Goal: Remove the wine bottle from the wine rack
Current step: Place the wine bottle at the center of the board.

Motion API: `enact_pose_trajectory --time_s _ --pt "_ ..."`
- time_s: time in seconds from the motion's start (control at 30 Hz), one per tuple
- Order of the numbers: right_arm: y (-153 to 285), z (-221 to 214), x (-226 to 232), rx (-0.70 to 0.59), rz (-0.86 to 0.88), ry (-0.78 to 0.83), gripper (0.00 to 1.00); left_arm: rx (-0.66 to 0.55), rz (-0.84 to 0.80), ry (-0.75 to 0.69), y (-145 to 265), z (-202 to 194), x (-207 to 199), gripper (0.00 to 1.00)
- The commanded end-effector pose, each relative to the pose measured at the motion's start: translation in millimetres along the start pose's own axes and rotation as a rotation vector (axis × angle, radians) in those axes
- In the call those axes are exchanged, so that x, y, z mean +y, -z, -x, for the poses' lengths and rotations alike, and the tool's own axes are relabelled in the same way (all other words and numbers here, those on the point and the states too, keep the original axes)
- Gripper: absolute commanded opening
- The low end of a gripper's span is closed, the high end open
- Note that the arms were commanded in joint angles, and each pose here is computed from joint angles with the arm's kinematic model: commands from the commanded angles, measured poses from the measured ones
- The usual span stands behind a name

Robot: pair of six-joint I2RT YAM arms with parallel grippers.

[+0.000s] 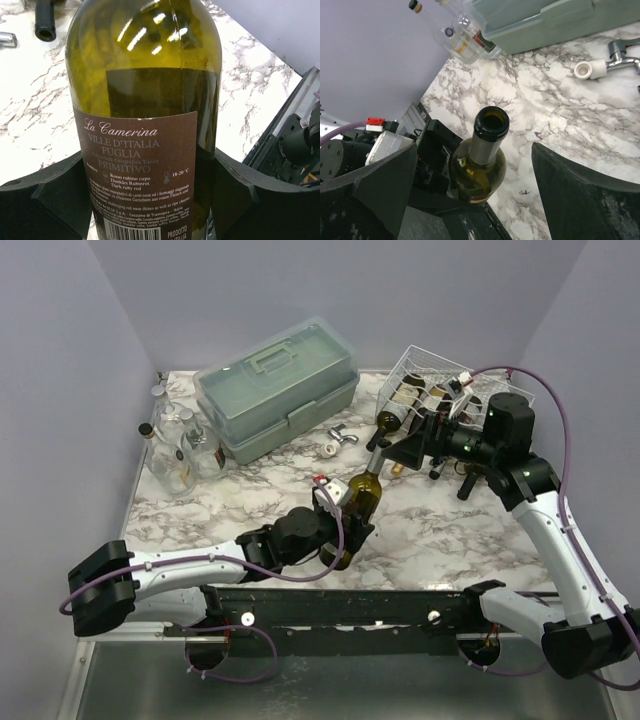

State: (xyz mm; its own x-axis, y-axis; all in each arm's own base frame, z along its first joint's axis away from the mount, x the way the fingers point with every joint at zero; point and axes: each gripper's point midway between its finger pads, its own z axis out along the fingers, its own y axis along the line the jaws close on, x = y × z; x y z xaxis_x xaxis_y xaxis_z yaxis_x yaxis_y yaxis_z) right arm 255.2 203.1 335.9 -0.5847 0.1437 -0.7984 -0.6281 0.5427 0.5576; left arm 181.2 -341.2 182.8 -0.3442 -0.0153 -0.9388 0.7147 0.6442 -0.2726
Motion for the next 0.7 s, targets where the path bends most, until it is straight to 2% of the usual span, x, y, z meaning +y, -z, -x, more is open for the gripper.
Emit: enact_pose_trajectory --time_s 0.0,0.17,0.3,0.37,0.67 --pt "-9.6 -3.8 6.4 0.009 0.092 -0.067 0.98 -0.189 0.009 0.002 -0.9 49.6 -14.1 0.0" --pt "-18.7 -16.8 3.7 0.053 0.141 -0.14 0.94 -0.204 0.0 -0.006 -2.3 53.7 -21.4 0.0" --pt "-23.2 -25.7 3.2 0.083 0.182 -0.184 0.83 -0.204 -0.008 -0.01 -4.6 53.7 -25.6 0.0" --pt "-24.4 -27.6 2.1 0.089 0.185 -0.187 0.8 -0.202 -0.011 -0.012 -5.3 53.3 -27.6 0.0" --pt "-28.7 -31.1 -4.1 0.097 0.183 -0.168 0.46 -0.197 -0.028 -0.016 -7.4 51.6 -33.1 0.0"
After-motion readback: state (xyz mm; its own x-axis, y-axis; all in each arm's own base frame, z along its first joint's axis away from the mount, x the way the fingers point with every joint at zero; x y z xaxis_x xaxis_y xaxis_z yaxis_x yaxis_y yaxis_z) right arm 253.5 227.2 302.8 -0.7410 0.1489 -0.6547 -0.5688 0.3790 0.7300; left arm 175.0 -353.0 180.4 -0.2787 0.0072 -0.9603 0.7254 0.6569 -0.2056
